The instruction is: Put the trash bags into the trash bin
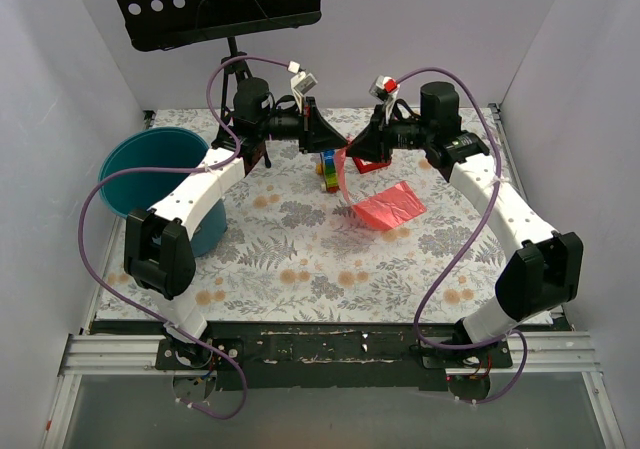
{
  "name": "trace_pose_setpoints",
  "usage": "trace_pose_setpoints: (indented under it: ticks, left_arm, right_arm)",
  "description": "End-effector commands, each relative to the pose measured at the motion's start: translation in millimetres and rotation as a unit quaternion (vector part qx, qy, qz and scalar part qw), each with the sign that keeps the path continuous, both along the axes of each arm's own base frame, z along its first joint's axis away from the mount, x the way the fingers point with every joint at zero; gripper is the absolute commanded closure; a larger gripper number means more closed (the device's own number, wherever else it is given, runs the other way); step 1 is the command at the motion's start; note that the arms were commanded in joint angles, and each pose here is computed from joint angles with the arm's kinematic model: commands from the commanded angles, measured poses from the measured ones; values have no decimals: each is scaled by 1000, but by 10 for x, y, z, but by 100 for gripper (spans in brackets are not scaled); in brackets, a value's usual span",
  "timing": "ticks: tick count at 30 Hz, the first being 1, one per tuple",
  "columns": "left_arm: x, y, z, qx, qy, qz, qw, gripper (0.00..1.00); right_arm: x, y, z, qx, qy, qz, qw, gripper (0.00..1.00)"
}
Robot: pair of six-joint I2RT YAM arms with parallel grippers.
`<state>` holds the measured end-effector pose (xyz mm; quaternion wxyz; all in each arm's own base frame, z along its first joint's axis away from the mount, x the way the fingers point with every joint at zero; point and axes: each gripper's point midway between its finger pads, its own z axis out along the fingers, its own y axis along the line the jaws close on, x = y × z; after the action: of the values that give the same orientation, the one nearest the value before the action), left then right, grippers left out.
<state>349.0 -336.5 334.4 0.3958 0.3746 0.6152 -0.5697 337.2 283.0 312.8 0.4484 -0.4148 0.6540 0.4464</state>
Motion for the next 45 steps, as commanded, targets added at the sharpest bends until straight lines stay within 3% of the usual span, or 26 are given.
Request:
trace_pose_setpoints:
  ticks: [1, 4, 15, 23, 24, 26, 29, 34, 45]
  left_arm:
    - [-112, 24, 205, -11, -24, -8, 1000, 100]
    - [-100, 23, 191, -9, -24, -6, 1000, 100]
    - [58, 115, 194, 4, -47, 31, 998, 100]
    - [-10, 73, 189, -6, -31, 0, 1000, 100]
    - [-47, 69, 198, -9, -30, -13, 999, 95]
    - [-95, 34, 202, -11, -33, -26, 999, 75]
    - [-176, -23, 176, -11, -36, -50, 998, 66]
    - [-199, -116, 166, -14, -36, -63, 997, 62]
    - [-218, -241, 108, -17, -29, -74, 997, 68]
  right_arm:
    - [-32, 58, 288, 27, -38, 27, 999, 90]
    - [-49, 42, 236, 24, -36, 26, 999, 99]
    - [-163, -255, 146, 5, -41, -5, 999, 99]
    - [-192, -271, 136, 4, -42, -6, 999, 99]
    - [-190, -260, 132, 5, -40, -4, 999, 99]
    - [-190, -244, 137, 9, -36, 1, 999, 99]
    - [-159, -215, 152, 16, -28, 4, 999, 99]
    - [-129, -175, 193, 22, -26, 14, 999, 99]
    - [-249, -101, 334, 41, -37, 49, 997, 99]
